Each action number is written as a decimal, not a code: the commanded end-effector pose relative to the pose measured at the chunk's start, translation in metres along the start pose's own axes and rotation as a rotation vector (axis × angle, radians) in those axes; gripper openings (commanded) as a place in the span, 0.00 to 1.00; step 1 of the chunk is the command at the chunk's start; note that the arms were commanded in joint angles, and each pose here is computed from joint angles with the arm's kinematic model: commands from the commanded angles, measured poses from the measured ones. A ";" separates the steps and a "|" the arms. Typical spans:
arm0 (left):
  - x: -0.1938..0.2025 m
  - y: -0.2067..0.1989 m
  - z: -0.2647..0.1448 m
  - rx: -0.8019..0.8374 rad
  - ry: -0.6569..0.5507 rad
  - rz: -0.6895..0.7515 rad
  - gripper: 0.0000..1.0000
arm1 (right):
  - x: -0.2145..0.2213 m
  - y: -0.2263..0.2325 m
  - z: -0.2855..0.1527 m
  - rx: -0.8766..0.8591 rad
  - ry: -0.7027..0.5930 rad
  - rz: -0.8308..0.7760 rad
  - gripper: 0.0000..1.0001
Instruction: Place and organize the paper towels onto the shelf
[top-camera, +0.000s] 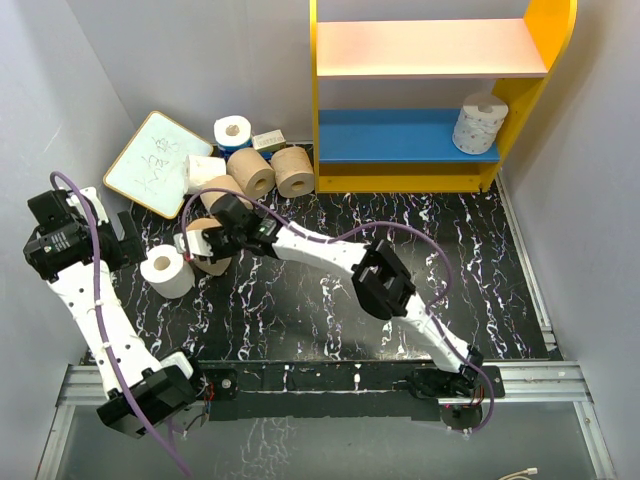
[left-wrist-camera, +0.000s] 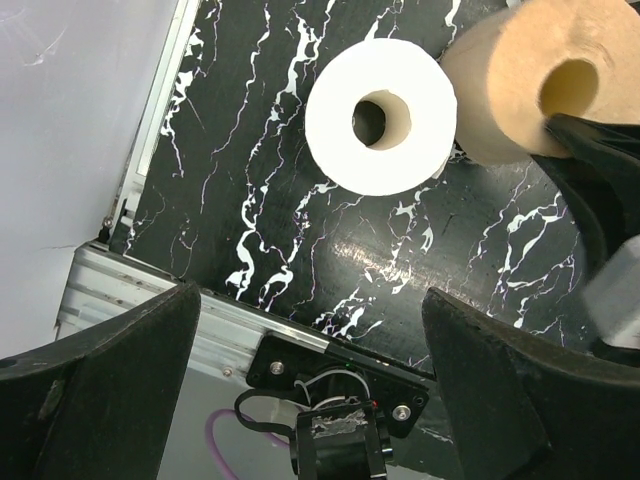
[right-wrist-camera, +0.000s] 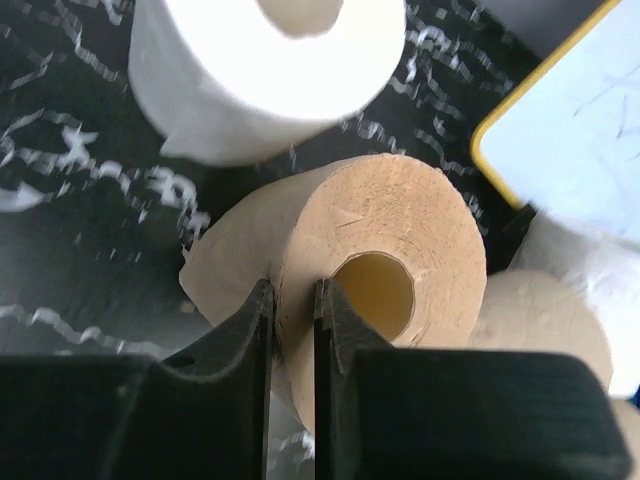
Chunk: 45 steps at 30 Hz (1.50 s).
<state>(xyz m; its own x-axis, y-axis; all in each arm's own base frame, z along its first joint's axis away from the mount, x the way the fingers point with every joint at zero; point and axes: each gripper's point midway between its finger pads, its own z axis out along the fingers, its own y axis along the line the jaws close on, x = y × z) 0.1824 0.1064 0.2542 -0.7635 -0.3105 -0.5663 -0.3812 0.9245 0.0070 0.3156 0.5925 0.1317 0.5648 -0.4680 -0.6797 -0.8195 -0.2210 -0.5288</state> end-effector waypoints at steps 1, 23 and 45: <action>0.003 -0.002 -0.005 0.010 -0.011 0.005 0.92 | 0.024 -0.003 -0.069 -0.018 0.134 0.114 0.00; -0.004 -0.022 0.011 0.136 -0.006 -0.032 0.92 | 0.136 -0.137 -0.487 0.598 0.492 0.175 0.00; -0.012 -0.025 0.019 0.150 -0.030 -0.048 0.92 | 0.170 -0.189 -0.553 0.757 0.473 0.192 0.00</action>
<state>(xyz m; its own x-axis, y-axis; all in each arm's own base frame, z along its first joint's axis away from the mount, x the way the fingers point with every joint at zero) 0.2075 0.0913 0.2395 -0.7539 -0.3363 -0.5644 -0.3211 0.9381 -0.1300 0.4908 0.0866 0.3652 0.1144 -0.8034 -0.5844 -0.6188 0.4026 -0.6745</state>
